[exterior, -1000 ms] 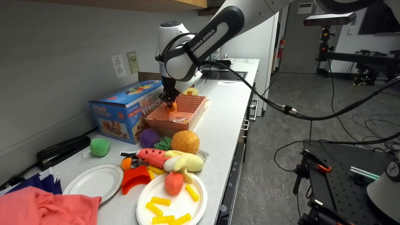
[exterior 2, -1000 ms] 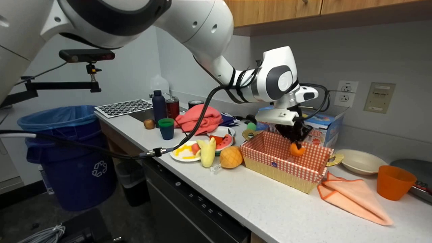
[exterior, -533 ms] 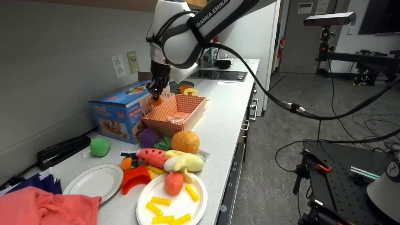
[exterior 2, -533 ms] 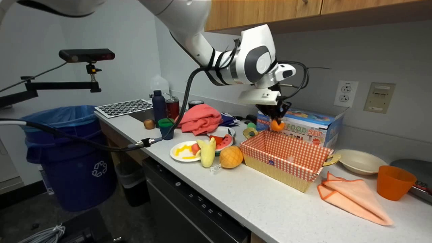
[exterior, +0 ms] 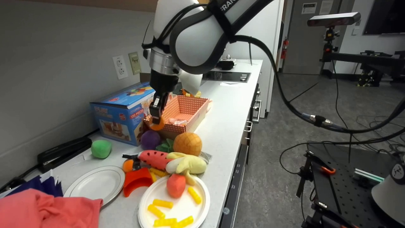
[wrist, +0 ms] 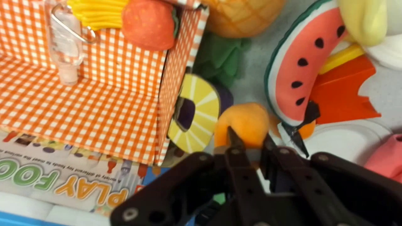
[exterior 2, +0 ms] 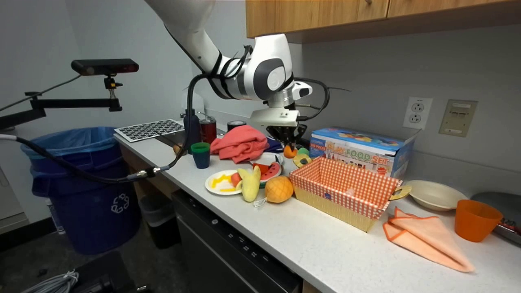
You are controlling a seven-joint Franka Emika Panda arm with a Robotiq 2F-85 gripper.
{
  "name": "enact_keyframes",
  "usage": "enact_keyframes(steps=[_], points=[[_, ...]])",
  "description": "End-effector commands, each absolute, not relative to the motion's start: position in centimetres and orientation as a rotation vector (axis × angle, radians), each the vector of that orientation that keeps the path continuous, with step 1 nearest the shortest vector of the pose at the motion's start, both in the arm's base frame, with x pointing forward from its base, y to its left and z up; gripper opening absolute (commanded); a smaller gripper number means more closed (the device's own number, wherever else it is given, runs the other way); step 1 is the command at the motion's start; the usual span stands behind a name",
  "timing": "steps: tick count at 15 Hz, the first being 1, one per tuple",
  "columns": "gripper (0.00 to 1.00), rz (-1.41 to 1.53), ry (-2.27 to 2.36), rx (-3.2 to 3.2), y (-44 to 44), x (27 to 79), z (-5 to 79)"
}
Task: Remove all the plush toys from the basket
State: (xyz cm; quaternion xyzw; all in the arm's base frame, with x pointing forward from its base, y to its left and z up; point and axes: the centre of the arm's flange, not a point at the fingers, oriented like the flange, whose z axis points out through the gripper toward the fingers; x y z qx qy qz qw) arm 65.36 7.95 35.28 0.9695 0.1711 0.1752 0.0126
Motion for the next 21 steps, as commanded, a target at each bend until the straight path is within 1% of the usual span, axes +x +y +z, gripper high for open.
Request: enact_keyframes(steps=[1,7,8,9,21], points=[[0.47,0.46,0.591,3.017,7.2,62.9,33.8],[0.93,0.48,0.556,3.057,6.7,62.3,34.6],[0.99,0.492,0.551,3.064,6.7,62.2,35.1],[1.0,0.507,0.55,3.067,6.7,61.9,35.7],[1.0,0.567,0.47,3.101,5.8,56.4,40.8]])
